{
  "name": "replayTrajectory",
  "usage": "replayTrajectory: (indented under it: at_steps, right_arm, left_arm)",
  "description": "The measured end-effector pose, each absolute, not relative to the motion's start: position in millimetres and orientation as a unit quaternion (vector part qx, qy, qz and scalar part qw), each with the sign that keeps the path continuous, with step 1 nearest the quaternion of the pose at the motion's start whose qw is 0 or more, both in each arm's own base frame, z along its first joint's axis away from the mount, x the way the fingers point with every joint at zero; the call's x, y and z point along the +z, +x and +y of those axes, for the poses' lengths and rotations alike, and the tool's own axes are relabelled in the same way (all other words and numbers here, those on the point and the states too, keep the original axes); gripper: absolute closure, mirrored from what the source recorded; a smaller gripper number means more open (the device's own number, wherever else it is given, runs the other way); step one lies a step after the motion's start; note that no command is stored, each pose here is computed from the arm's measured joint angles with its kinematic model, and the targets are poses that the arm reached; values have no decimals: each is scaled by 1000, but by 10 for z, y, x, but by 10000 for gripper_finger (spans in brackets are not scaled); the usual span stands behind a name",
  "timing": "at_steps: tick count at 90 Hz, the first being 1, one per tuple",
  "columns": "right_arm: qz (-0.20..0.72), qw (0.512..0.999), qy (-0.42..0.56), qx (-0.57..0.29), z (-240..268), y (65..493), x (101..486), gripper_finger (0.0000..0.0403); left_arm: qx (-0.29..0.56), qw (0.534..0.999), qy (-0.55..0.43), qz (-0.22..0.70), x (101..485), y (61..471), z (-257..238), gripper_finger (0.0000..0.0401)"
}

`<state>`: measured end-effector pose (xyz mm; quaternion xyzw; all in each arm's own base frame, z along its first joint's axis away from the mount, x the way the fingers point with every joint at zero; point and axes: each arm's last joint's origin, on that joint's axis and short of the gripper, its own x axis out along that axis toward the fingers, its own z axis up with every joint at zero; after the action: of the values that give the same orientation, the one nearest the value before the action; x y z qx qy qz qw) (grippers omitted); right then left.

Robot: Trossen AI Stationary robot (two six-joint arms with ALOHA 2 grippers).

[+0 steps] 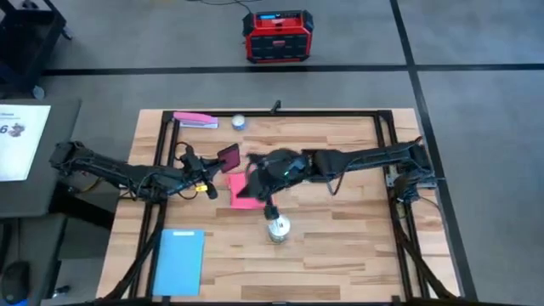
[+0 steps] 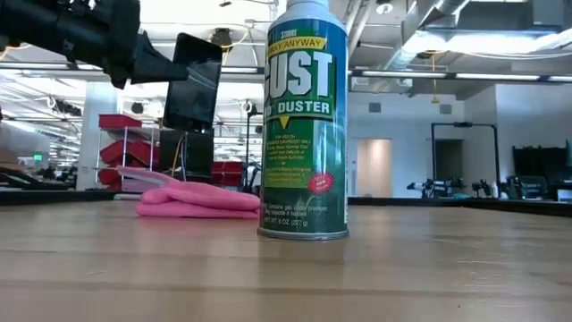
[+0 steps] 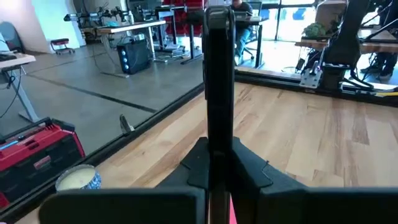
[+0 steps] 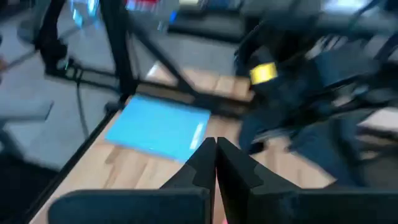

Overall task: Apply microfiber cloth
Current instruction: Wipe the front of the black cellphone with the pink microfiber cloth

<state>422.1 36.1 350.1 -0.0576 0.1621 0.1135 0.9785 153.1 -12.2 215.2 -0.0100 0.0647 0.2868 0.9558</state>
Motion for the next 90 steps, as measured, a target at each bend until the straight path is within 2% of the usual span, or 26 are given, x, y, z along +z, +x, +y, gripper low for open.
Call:
replayTrajectory:
  at_steps: [18,54,69,90]
  right_arm:
    - [132,987,-49,79,20,3863,3301,403]
    - [53,994,30,88,-628,3416,2702,403]
    - [30,996,40,77,-782,3369,2467,403]
    - [67,993,66,70,-860,3518,2150,403]
  left_arm:
    - [287,956,-12,62,2156,1532,-122,391]
    - [299,952,-10,64,2154,1535,-83,391]
    - [309,949,-2,68,2151,1536,-48,391]
    - [324,943,0,73,2142,1535,-1,391]
